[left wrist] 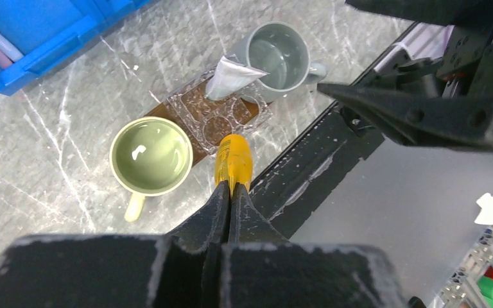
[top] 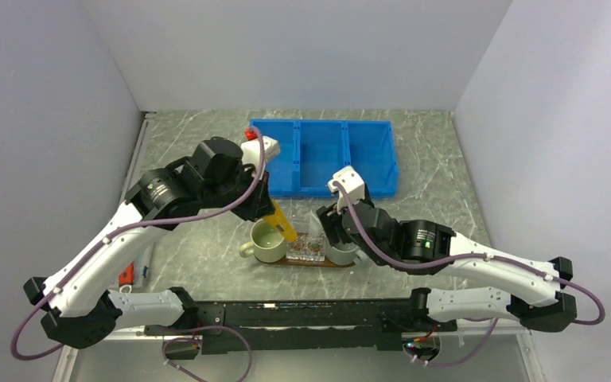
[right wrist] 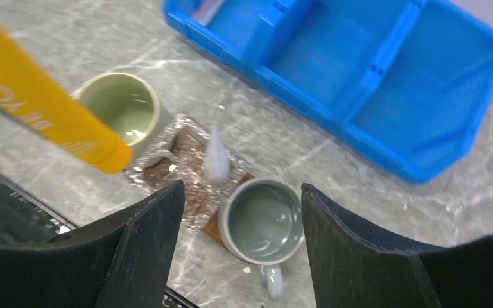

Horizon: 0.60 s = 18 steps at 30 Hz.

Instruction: Prepare toiletry sets of a toothbrush and toothpaste on the tray

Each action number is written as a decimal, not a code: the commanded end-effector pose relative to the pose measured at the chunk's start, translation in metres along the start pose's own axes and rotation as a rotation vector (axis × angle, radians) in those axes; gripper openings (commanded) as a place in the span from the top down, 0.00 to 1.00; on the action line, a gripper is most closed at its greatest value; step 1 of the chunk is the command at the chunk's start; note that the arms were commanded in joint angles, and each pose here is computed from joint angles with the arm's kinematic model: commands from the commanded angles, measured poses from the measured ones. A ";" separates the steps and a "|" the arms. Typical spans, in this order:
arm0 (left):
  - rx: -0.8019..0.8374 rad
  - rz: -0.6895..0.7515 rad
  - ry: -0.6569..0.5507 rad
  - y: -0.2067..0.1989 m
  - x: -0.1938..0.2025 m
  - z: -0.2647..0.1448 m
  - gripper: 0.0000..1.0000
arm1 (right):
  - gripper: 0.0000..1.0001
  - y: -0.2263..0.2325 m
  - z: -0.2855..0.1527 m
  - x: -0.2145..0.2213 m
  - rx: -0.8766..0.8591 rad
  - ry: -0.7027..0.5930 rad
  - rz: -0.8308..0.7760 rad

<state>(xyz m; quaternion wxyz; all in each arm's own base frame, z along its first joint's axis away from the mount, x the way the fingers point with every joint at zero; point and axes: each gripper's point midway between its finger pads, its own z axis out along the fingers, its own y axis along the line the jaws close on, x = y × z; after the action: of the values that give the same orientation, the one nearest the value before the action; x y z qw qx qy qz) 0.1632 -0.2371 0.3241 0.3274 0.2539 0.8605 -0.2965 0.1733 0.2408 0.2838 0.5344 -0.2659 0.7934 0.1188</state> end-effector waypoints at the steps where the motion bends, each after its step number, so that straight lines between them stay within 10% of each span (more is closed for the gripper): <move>1: -0.054 0.026 -0.083 0.001 -0.024 0.002 1.00 | 0.31 -0.031 0.004 0.015 0.097 0.035 0.133; 18: -0.158 0.086 -0.096 0.010 -0.030 0.050 1.00 | 0.29 -0.077 0.027 0.065 0.233 0.111 0.351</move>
<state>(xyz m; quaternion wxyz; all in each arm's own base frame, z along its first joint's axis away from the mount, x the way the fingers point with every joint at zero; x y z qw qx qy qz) 0.1945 -0.2592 0.3003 0.3547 0.2521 0.8721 -0.2236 0.2139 0.1725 0.2178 0.4822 -0.1071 0.8665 0.0722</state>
